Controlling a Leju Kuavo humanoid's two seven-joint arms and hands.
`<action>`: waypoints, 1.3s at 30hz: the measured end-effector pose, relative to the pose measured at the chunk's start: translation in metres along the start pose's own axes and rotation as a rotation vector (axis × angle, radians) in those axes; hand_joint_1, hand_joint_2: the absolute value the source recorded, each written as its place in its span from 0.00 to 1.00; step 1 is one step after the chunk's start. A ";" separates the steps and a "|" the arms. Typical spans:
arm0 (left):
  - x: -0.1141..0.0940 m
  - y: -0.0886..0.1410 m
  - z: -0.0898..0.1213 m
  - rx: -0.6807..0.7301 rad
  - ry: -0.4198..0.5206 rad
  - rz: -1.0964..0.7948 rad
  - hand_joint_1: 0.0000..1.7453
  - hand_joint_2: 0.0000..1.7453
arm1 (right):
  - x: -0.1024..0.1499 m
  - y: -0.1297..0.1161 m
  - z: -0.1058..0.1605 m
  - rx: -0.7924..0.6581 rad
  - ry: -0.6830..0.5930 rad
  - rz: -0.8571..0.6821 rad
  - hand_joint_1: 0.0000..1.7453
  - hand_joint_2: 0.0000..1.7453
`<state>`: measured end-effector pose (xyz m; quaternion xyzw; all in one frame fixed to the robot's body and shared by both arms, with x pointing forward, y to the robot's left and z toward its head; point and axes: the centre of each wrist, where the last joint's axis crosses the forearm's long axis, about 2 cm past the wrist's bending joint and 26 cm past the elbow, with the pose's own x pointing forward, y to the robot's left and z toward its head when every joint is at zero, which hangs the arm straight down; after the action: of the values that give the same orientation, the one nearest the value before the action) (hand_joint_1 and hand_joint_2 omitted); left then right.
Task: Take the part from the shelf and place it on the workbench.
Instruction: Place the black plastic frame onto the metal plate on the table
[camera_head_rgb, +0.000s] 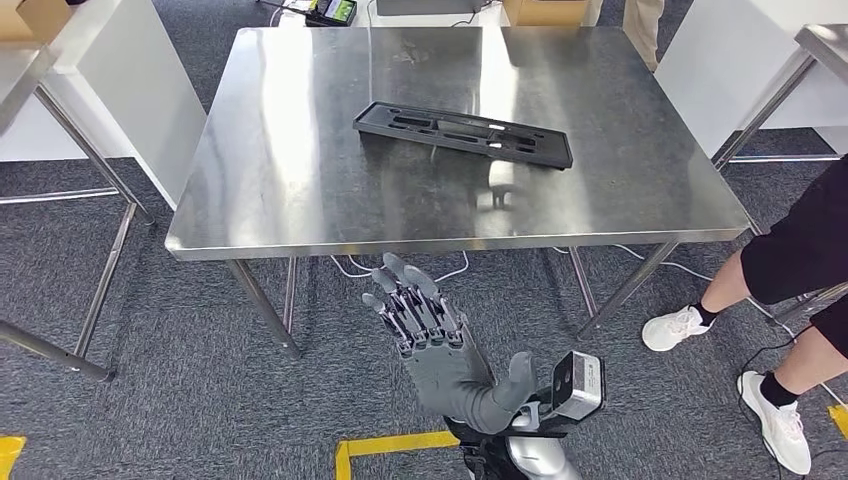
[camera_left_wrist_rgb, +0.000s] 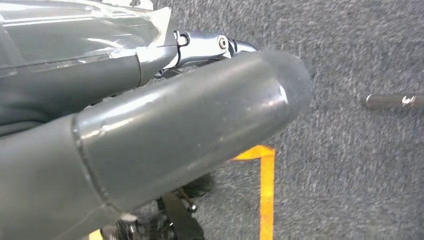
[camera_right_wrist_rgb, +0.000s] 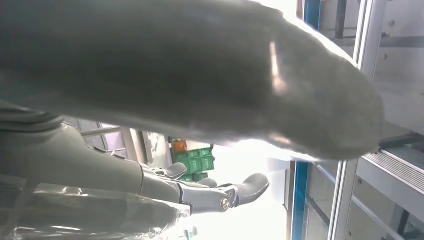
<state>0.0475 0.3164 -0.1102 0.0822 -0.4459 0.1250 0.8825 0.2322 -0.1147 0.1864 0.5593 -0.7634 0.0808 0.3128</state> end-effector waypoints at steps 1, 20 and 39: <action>0.000 -0.001 0.000 0.002 0.000 0.001 0.00 0.00 | 0.000 0.000 -0.001 -0.002 0.002 0.008 0.00 0.00; -0.001 -0.004 0.001 0.053 0.001 0.013 0.00 0.00 | -0.032 -0.013 0.047 -0.250 0.281 0.303 0.00 0.00; -0.006 -0.016 0.008 0.099 0.019 0.015 0.00 0.00 | -0.085 0.005 0.255 -0.489 1.437 0.683 0.00 0.00</action>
<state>0.0427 0.2986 -0.1111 0.1212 -0.4314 0.1542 0.8806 0.1447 -0.1652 -0.0623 0.0254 -0.5016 0.3407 0.7948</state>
